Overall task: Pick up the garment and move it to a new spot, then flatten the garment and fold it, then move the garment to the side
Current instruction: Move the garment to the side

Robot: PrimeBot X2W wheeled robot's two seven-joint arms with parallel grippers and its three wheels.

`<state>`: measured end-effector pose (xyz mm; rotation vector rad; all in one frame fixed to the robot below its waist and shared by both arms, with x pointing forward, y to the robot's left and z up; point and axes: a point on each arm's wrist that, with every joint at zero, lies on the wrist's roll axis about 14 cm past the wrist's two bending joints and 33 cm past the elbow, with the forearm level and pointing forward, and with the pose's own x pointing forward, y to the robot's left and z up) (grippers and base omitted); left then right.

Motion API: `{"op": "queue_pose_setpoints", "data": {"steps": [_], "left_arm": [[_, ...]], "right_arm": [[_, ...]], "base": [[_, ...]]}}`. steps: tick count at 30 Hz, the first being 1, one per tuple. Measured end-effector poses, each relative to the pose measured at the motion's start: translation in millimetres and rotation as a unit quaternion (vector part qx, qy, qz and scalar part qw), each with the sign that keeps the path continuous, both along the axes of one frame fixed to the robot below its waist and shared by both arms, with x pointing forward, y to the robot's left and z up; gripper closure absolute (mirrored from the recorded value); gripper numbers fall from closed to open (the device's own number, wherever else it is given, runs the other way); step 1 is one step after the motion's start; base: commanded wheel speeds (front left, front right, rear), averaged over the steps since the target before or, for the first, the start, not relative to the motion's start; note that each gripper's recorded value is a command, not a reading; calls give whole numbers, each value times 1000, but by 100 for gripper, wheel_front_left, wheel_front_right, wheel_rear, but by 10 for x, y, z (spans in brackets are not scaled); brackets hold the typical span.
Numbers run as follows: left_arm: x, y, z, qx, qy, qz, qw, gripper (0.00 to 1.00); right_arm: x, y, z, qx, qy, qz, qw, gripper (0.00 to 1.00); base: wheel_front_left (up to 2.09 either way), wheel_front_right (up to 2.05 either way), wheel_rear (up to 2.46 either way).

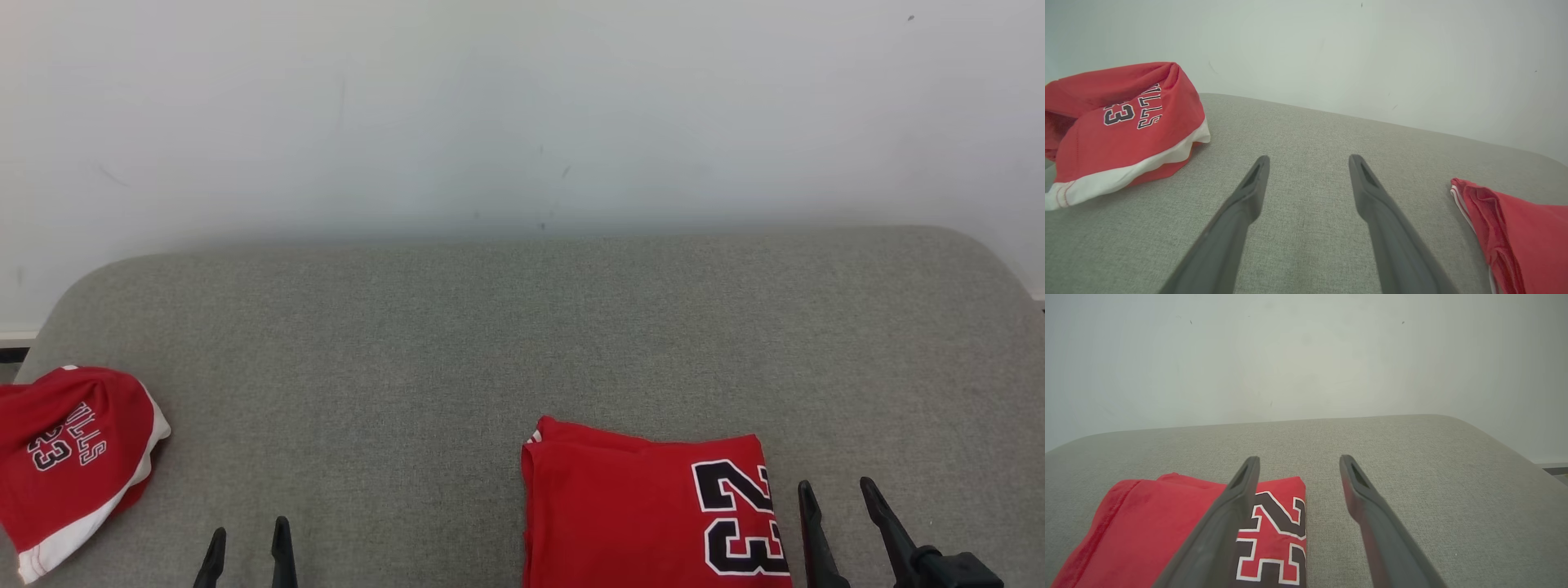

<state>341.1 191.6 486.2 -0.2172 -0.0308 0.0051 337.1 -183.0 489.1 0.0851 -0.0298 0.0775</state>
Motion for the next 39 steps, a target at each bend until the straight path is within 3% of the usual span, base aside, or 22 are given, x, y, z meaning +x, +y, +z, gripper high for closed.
{"op": "queue_pose_setpoints", "data": {"steps": [17, 22, 24, 25, 26, 28, 29, 30, 34, 39], "left_arm": [[9, -17, -44, -2, 7, -3, 1000, 0], [17, -15, 3, 1, -1, -3, 1000, 0], [17, -19, 12, 2, -2, -4, 1000, 0], [17, -19, 12, 2, -2, -4, 1000, 0], [12, -30, 13, 1, -2, -6, 1000, 0], [3, -49, 14, 0, -3, -9, 1000, 0], [3, -49, 14, 0, -3, -9, 1000, 0], [-10, -66, 4, -1, -1, -12, 1000, 0], [-39, -41, -26, -2, 4, -7, 1000, 0], [-44, 20, -56, -2, 9, 4, 1000, 0]], "right_arm": [[69, 23, 101, -2, -15, 5, 1000, 0], [182, -77, -25, 14, 67, -6, 998, 0], [189, -56, -198, 13, 141, 2, 990, 0], [189, -56, -198, 13, 141, 2, 990, 0], [164, -32, -354, 19, 211, 11, 977, 0], [122, -23, -483, 19, 274, 19, 961, 0], [122, -23, -483, 19, 274, 19, 961, 0], [106, -26, -535, 6, 310, 26, 950, 0], [183, -62, -537, -4, 342, 26, 939, 0], [181, -36, -744, -9, 400, 33, 916, 0]], "base": [[0, 0, 0], [0, 0, 0], [0, 0, 0], [0, 0, 0], [0, 0, 0], [0, 0, 0], [0, 0, 0], [0, 0, 0], [0, 0, 0], [0, 0, 0]]}}
